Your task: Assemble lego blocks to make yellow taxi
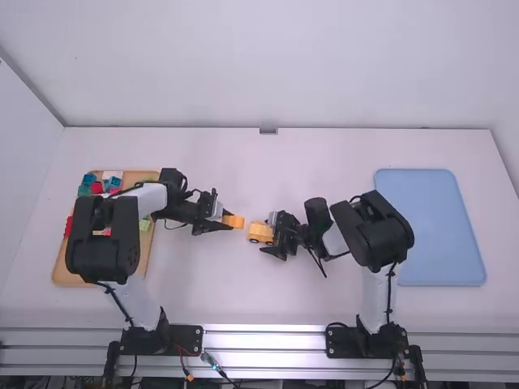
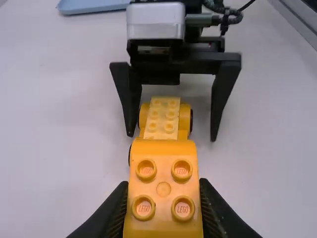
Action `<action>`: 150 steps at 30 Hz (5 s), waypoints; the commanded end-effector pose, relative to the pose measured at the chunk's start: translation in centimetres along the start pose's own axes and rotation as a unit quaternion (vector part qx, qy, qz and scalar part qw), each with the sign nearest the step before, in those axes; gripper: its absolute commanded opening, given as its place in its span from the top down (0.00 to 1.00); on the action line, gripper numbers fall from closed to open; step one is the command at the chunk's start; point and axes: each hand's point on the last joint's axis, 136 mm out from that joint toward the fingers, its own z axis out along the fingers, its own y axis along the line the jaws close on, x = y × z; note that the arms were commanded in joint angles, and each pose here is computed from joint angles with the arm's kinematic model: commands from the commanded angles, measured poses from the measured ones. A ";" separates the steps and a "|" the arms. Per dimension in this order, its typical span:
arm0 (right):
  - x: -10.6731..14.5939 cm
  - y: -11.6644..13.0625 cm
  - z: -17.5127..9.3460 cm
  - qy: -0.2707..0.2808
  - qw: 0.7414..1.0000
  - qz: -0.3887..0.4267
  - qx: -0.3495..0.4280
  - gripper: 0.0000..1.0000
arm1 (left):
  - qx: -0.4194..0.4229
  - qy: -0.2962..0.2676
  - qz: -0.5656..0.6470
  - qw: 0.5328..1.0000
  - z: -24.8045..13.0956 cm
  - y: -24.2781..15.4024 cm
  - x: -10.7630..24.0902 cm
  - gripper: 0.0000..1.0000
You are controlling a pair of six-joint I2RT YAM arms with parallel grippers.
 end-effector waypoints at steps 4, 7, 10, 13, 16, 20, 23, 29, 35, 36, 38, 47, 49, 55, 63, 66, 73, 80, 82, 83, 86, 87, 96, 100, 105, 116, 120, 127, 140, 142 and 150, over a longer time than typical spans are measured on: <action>-0.1 -0.2 -0.6 -0.019 1.000 -0.023 -0.009 0.36 | 0.005 -0.019 0.027 0.999 0.3 -0.1 -2.0 0.88; 0.2 -0.3 -0.8 -0.015 1.000 -0.018 -0.006 0.47 | 0.017 -0.012 0.029 0.999 1.0 -0.5 -2.1 0.89; 0.4 0.1 -0.8 -0.013 0.999 -0.031 -0.009 0.57 | 0.026 -0.012 0.019 0.999 1.9 -0.6 -2.5 0.91; 0.8 0.4 -0.9 -0.008 0.999 -0.037 -0.012 0.64 | 0.028 -0.010 0.012 0.999 2.5 -0.6 -2.6 0.92; 1.3 0.7 -1.1 -0.004 0.999 -0.040 -0.025 0.67 | 0.028 -0.010 -0.001 1.000 4.1 -0.8 -2.4 0.92; 1.7 0.8 -1.6 -0.004 0.998 -0.044 -0.045 0.69 | 0.016 -0.013 -0.014 1.000 5.5 -0.8 -2.0 0.93; 1.8 0.5 -1.9 -0.002 0.998 -0.041 -0.052 0.69 | 0.009 -0.020 -0.022 1.000 6.5 -1.0 -2.0 0.92; 1.8 0.3 -1.7 0.005 0.998 -0.033 -0.059 0.69 | -0.015 -0.026 -0.062 0.998 8.0 -1.0 -2.0 0.94; 1.9 1.2 -1.5 0.004 0.996 -0.054 -0.067 0.69 | -0.026 -0.029 -0.109 0.993 8.3 -1.0 -1.8 0.97; 1.9 1.1 -1.5 0.004 0.996 -0.054 -0.067 0.69 | -0.023 -0.031 -0.109 0.993 8.4 -1.2 -1.8 0.97; 1.9 1.2 -1.4 0.005 0.996 -0.053 -0.068 0.69 | -0.018 -0.030 -0.099 0.994 8.6 -1.6 -1.7 0.97; 1.9 1.2 -1.5 0.005 0.996 -0.053 -0.068 0.69 | -0.005 -0.029 -0.092 0.995 9.0 -2.5 -0.8 0.98; 1.9 1.2 -1.5 0.006 0.997 -0.048 -0.068 0.69 | 0.002 -0.037 -0.072 0.997 9.0 -2.8 -1.1 0.98; 2.4 0.7 -1.4 0.023 0.998 -0.029 -0.056 0.69 | 0.004 -0.031 -0.064 0.998 9.4 -3.0 -1.0 0.98; 2.6 0.9 -1.4 0.025 0.998 -0.026 -0.059 0.70 | -0.014 0.008 -0.045 0.999 10.1 -2.6 -0.1 0.98; 2.7 1.0 -1.4 0.027 0.998 -0.021 -0.061 0.71 | -0.018 0.011 -0.040 0.999 10.1 -2.4 0.0 0.98; 2.7 1.1 -1.4 0.028 0.998 -0.020 -0.061 0.72 | -0.021 0.017 -0.041 0.999 10.2 -2.3 0.1 0.98; 2.7 1.1 -1.5 0.028 0.998 -0.020 -0.061 0.73 | -0.008 -0.005 -0.036 0.999 10.8 -2.5 0.3 0.98; 2.7 1.1 -1.4 0.028 0.998 -0.020 -0.062 0.73 | -0.002 -0.009 -0.042 0.999 11.1 -2.7 0.6 0.98; 2.7 1.1 -1.4 0.027 0.998 -0.020 -0.062 0.74 | 0.004 -0.014 -0.045 0.999 11.1 -2.8 0.5 0.98; 2.7 1.1 -1.5 0.028 0.998 -0.020 -0.061 0.74 | 0.006 -0.011 -0.051 0.999 11.1 -2.9 0.6 0.98; 2.7 1.1 -1.4 0.028 0.998 -0.020 -0.061 0.74 | 0.006 -0.009 -0.052 0.999 11.1 -2.9 0.7 0.98; 2.6 1.0 -1.4 0.026 0.998 -0.022 -0.060 0.74 | 0.024 0.044 -0.072 0.996 11.9 -4.1 2.0 0.98; 2.7 1.0 -1.5 0.027 0.998 -0.022 -0.060 0.74 | 0.031 0.070 -0.068 0.995 12.4 -4.8 2.6 0.98; 2.6 0.9 -1.4 0.027 0.998 -0.023 -0.059 0.74 | 0.028 0.093 -0.075 0.993 12.7 -5.3 3.4 0.98; 2.7 0.5 -1.4 0.035 0.998 -0.017 -0.058 0.74 | 0.016 0.156 -0.083 0.984 12.7 -6.5 5.8 0.99; 2.7 0.5 -1.3 0.037 0.997 -0.013 -0.061 0.74 | 0.016 0.156 -0.083 0.984 12.7 -6.5 5.8 0.98; 2.8 0.4 -1.4 0.039 0.997 -0.012 -0.059 0.75 | 0.014 0.152 -0.079 0.985 12.8 -6.2 5.5 0.98; 3.0 0.2 -1.3 0.047 0.997 -0.011 -0.054 0.75 | 0.005 0.152 -0.111 0.982 12.9 -5.3 5.1 0.81; 3.0 0.3 -1.3 0.047 0.997 -0.011 -0.055 0.75 | 0.010 0.156 -0.111 0.981 12.9 -5.2 5.0 0.79; 3.0 0.3 -1.3 0.047 0.997 -0.011 -0.054 0.74 | 0.019 0.165 -0.130 0.978 12.6 -4.8 4.7 0.65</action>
